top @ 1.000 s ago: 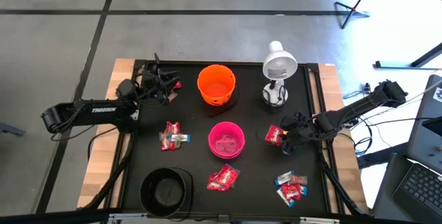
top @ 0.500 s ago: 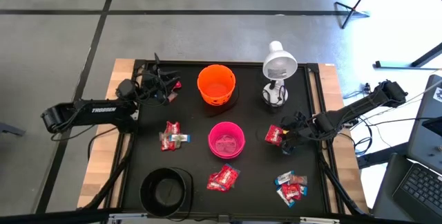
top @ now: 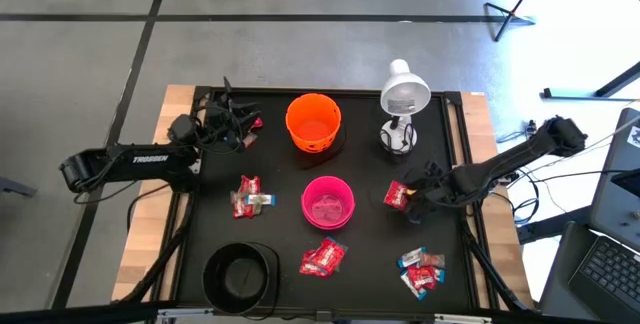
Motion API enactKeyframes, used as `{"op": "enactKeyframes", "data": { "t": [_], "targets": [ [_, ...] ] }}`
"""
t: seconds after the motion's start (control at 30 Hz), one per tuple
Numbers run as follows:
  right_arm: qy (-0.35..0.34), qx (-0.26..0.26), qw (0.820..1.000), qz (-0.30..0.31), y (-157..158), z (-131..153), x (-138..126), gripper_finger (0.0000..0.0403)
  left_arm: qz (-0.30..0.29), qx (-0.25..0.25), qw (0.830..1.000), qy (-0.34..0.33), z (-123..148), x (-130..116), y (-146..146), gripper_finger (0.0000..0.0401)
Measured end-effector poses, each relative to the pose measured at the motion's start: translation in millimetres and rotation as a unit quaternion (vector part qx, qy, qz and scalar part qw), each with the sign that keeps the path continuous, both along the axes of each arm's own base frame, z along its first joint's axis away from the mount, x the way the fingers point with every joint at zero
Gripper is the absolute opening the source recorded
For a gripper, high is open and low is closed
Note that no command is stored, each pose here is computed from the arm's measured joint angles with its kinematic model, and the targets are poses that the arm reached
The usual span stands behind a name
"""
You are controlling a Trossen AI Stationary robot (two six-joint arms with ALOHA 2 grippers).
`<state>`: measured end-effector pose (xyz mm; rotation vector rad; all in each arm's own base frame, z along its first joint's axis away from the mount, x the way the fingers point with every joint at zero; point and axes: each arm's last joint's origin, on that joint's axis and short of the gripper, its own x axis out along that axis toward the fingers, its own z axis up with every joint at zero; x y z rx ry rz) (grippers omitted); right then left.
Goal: Sort candy
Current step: Put the red candy into the orange bucket
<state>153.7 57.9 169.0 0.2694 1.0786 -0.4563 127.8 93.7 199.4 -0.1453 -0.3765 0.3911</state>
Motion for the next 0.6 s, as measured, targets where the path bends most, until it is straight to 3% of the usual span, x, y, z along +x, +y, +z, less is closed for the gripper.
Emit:
{"op": "enactKeyframes", "data": {
  "t": [0.3,0.6],
  "targets": [
    [0.045,0.012,0.999,-0.001,5.4,-16.2,8.1,0.0175,0.0,0.0,1.0,0.0,0.1,0.0,0.0,0.0151],
    [0.026,0.028,0.999,0.036,9.2,-15.5,14.3,0.0175,0.0,0.0,1.0,0.0,-0.1,0.0,0.0,0.0151]
  ]
}}
